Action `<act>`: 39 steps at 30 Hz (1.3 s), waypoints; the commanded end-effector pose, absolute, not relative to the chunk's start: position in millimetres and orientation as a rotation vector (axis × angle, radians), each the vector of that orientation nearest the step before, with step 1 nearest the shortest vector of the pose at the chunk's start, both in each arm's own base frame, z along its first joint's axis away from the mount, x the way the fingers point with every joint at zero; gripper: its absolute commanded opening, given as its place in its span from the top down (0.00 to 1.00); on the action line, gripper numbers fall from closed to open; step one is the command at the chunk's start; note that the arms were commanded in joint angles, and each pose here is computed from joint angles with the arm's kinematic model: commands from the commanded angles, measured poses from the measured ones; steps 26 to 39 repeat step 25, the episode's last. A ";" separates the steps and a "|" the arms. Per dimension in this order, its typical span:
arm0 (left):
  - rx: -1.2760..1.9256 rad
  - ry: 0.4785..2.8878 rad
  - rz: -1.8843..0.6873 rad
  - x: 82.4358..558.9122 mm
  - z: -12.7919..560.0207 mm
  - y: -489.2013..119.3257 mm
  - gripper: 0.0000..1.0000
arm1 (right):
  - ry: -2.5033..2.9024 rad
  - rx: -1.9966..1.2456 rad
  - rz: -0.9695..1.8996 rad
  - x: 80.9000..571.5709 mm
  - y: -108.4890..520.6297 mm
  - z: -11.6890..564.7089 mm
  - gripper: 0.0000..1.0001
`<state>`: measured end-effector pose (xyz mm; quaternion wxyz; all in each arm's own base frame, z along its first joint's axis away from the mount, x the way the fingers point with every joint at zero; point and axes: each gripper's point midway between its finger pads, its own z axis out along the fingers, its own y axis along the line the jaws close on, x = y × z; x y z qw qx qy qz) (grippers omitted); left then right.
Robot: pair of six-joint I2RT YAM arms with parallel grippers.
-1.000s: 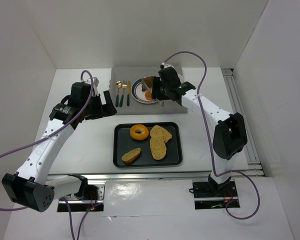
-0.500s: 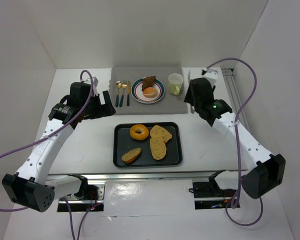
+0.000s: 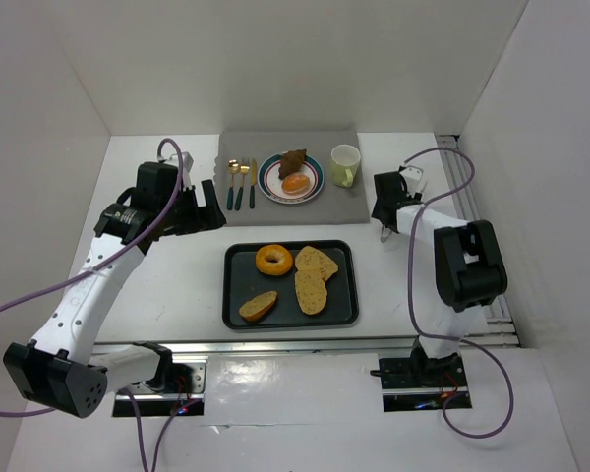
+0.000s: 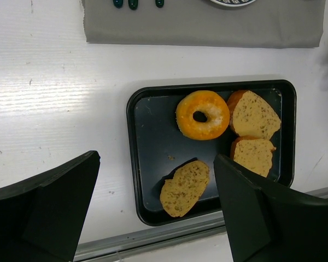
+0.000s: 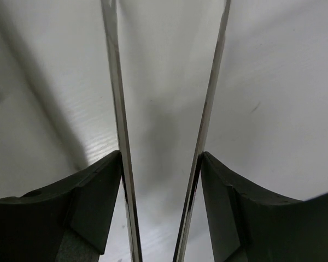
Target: Place the bread
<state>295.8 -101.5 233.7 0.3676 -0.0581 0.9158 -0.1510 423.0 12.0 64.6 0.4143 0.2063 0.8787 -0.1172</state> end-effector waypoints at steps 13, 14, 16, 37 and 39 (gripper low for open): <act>-0.114 2.282 -0.407 298.0 261.9 -101.7 0.01 | 2.028 0.722 -0.398 426.7 -25.7 165.6 0.00; -0.102 2.282 -0.401 298.0 261.8 -101.3 0.01 | 2.006 0.722 -0.364 420.0 -24.7 180.2 0.00; -0.093 2.280 -0.384 298.6 261.5 -99.3 0.01 | 2.043 0.708 -0.353 402.6 -23.6 172.2 0.00; -0.086 2.311 -0.396 300.6 247.7 -102.8 0.01 | 2.140 0.783 -0.262 345.9 -28.6 119.5 0.01; -0.086 2.311 -0.396 300.6 247.7 -102.8 0.01 | 2.140 0.783 -0.262 345.9 -28.6 119.5 0.01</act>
